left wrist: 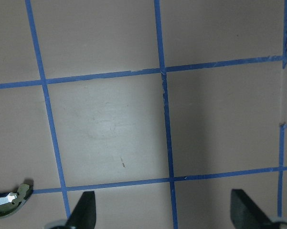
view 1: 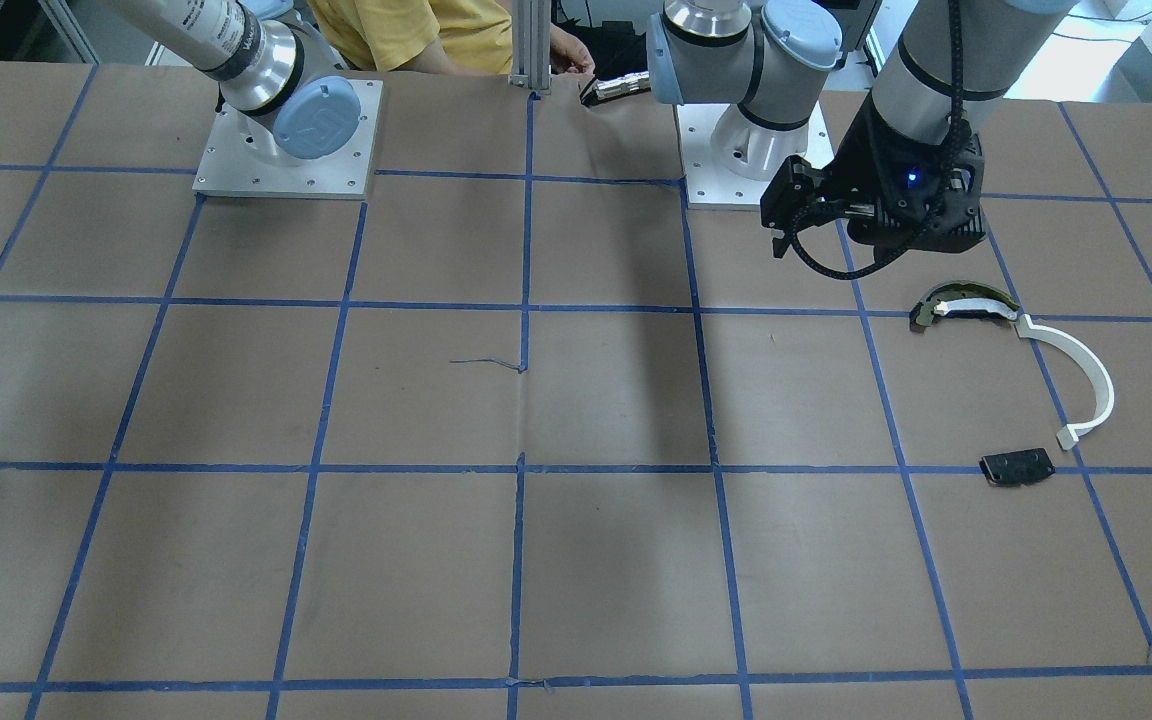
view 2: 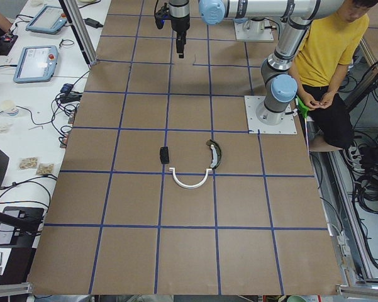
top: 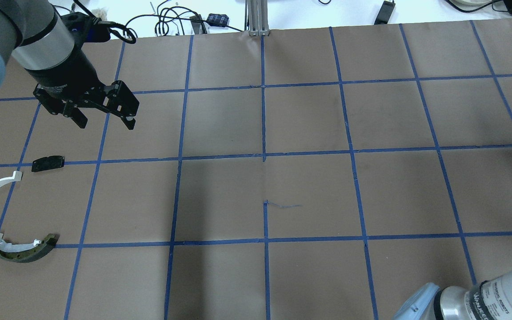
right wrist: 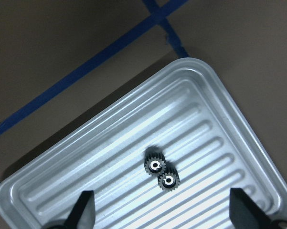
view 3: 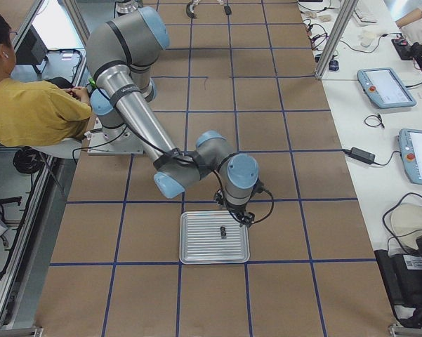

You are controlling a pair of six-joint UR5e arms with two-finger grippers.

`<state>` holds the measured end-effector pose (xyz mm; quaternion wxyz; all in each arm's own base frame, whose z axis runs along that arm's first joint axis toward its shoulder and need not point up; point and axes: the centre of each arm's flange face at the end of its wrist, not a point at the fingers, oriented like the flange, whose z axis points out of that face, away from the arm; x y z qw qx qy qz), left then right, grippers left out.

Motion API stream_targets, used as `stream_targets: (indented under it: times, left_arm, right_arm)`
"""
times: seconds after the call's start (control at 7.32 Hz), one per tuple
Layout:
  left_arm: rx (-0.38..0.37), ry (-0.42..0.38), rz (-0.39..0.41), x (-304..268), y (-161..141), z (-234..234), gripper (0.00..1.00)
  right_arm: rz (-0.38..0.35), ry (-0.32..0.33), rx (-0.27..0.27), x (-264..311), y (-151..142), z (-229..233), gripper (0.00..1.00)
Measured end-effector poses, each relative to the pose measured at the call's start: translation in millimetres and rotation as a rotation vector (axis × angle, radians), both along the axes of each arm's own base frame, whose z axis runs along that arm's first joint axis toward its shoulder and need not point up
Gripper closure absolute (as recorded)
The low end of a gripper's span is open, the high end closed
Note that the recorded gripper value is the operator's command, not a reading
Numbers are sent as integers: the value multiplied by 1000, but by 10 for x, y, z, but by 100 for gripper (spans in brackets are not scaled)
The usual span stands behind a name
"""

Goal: Place bearing gear from tray to pile

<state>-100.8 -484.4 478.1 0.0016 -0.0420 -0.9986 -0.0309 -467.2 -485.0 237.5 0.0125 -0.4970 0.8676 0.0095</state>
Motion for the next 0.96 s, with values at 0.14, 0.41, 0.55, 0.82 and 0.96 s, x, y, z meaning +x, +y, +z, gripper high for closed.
stream_targets:
  times: [0.14, 0.41, 0.55, 0.82, 0.96]
  left_arm:
    - [-1, 0, 1, 6, -2, 3, 0]
    - [-2, 0, 5, 23, 2, 10, 0]
    - [-2, 0, 5, 24, 4, 12, 0]
    - [-2, 0, 5, 25, 5, 13, 0]
    - [-2, 0, 5, 25, 4, 12, 0]
  right_arm:
    - [96, 0, -11, 42, 54, -204, 0]
    - [253, 34, -36, 139, 126, -461, 0]
    - [283, 38, -38, 164, 143, -514, 5]
    - [311, 43, -36, 171, 151, -554, 18]
    - [315, 45, -35, 169, 151, -557, 19]
